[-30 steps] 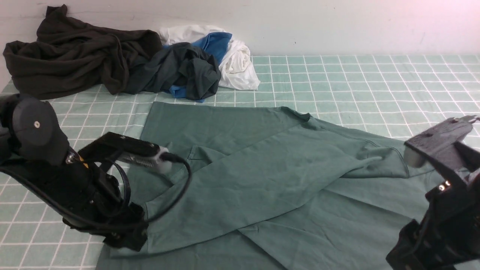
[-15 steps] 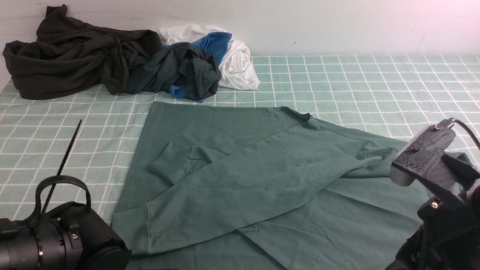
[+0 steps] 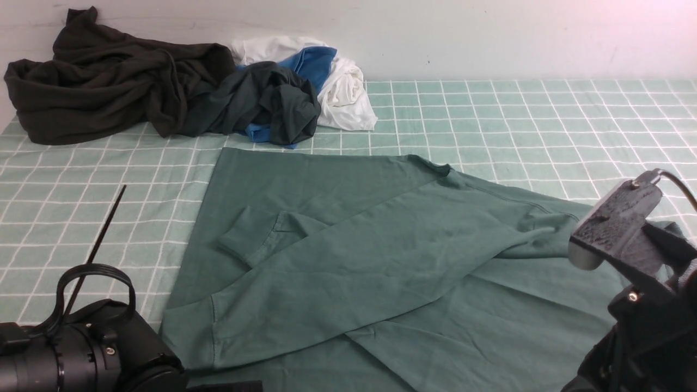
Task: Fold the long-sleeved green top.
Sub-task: Use both arms simultaneously to clamp the lower edge of the clothing fabric
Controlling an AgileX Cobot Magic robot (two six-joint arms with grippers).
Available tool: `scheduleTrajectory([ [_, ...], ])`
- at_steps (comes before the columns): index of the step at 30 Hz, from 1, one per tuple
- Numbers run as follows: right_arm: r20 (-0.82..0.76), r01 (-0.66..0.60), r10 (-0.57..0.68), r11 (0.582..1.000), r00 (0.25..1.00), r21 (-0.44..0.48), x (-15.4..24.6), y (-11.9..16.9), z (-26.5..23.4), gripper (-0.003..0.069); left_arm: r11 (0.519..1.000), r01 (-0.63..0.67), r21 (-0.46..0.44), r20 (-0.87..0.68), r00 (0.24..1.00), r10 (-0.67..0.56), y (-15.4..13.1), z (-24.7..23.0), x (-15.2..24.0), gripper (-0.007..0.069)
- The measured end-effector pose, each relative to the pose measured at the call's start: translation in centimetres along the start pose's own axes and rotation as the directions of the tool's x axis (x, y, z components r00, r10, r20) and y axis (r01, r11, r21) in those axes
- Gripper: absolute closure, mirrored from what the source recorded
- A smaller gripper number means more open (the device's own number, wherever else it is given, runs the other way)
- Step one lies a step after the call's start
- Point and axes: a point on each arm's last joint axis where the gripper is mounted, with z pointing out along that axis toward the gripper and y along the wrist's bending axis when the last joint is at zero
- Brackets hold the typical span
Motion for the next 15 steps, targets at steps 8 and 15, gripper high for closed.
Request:
scheduleTrajectory([
  [8,0.0,0.026,-0.026,1.0,1.0,0.003,0.0,0.0,0.0,0.0271,0.985,0.165,-0.039,0.01,0.986,-0.165,0.2,-0.5,0.2,0.0626],
  [15,-0.042,0.175,-0.175,0.985,0.984,-0.008,0.1,-0.1,1.0,0.0266,0.967,0.243,-0.076,-0.021,0.969,-0.245,0.6,-2.1,0.6,0.0626],
])
